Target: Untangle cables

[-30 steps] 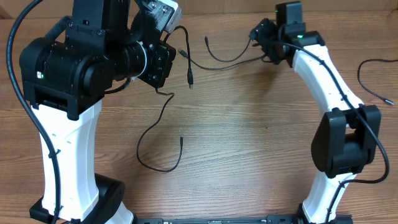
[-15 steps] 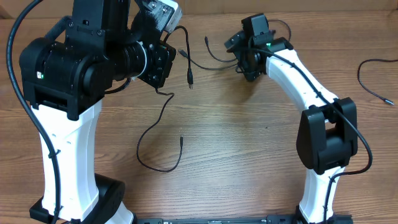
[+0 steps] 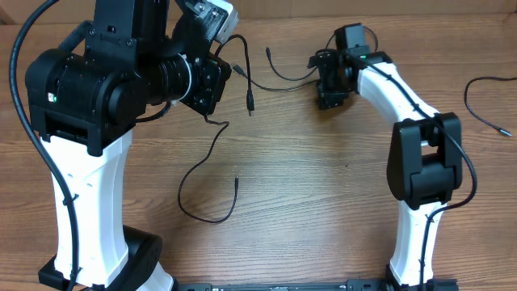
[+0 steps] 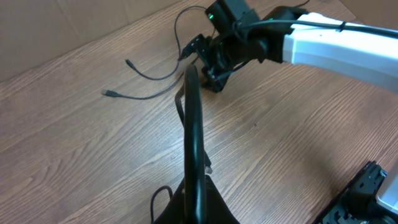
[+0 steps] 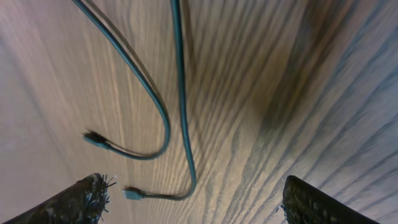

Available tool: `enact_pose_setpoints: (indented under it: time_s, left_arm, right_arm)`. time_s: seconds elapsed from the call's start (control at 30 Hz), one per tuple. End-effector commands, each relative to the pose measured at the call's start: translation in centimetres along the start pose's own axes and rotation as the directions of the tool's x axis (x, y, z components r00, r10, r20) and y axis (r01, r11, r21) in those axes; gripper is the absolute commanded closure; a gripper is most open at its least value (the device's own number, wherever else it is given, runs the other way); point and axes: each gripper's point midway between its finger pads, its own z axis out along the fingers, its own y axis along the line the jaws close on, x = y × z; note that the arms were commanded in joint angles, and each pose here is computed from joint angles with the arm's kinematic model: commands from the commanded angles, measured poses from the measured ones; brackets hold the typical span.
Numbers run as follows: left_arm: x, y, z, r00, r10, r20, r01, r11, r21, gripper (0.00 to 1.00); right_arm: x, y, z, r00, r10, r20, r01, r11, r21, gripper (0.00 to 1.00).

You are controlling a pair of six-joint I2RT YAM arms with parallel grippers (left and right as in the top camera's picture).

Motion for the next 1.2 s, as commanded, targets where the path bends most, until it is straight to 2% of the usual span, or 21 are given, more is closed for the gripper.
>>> enact_pose_setpoints:
  time_s: [0.0,0.23,0.43,0.73,0.93,1.17]
  left_arm:
    - [-0.1,-0.6,0.0,1.0,0.014,0.005,-0.014,1.0,0.023,0.96]
    - [-0.1,-0.6,0.0,1.0,0.014,0.004,-0.014,1.0,0.023,0.96]
    - [-0.1,-0.8,0.1,1.0,0.019,0.003,-0.019,0.999,0.029,0.96]
    - [0.0,-1.0,0.2,1.0,0.022,-0.001,-0.022,0.999,0.033,0.96]
    - [0.2,-0.9,0.5,1.0,0.018,-0.014,-0.017,0.999,0.034,0.96]
    - [0.3,-0.9,0.7,1.0,0.016,-0.021,-0.015,0.999,0.035,0.96]
  right_arm:
    - [1.6,-0.8,2.0,1.0,-0.005,-0.017,0.006,1.0,0.028,0.11]
    - [2.2,-1.3,3.8,0.999,-0.042,0.027,0.04,0.998,0.042,0.1]
    - [0.8,0.3,3.8,0.978,-0.181,0.108,0.182,0.983,-0.006,0.1]
    - [-1.2,0.6,3.4,0.952,-0.229,0.201,0.233,0.973,0.008,0.12]
    - [0.1,4.3,3.3,0.893,-0.388,0.229,0.419,0.902,-0.103,0.11]
    - [-0.2,4.6,3.2,0.878,-0.407,0.252,0.442,0.891,-0.1,0.09]
